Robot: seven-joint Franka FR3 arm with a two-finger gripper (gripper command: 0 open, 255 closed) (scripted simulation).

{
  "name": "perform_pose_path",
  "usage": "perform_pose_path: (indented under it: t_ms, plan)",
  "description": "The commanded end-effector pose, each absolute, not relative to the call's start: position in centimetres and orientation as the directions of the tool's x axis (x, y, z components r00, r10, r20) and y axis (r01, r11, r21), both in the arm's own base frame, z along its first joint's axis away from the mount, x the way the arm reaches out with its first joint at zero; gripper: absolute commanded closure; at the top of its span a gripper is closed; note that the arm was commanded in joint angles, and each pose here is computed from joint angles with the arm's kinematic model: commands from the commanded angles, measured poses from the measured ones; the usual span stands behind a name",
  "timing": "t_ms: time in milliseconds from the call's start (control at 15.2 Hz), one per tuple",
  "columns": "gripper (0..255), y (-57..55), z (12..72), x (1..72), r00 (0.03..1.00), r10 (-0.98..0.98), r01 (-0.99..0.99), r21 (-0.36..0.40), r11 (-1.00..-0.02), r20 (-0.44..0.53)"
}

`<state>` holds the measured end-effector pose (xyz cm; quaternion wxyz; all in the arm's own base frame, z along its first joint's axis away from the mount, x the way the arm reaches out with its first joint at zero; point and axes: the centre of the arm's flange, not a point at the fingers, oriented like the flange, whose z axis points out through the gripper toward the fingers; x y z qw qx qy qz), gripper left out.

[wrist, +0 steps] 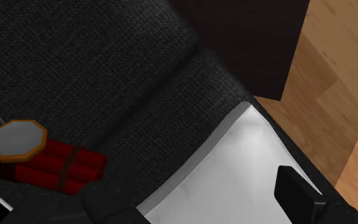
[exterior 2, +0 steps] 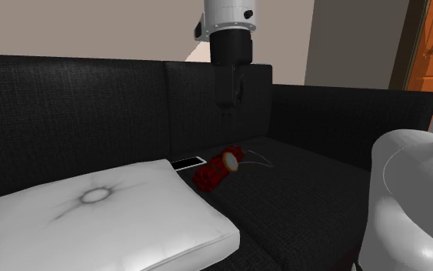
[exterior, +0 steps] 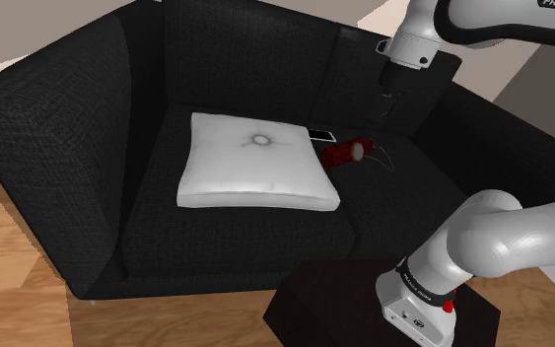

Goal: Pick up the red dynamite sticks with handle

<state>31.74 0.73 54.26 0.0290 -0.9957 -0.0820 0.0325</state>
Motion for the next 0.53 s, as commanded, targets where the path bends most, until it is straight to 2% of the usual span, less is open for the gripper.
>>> perform_pose_path:
  t_ms: [0, 462]
  plan:
    - [0, 0.7, 54.3, 31.7, 0.984, 0.165, 0.161, -0.063, -0.985, -0.060]
    - [0, -6.7, 49.4, 31.7, 0.978, 0.201, 0.199, -0.036, -0.979, -0.052]
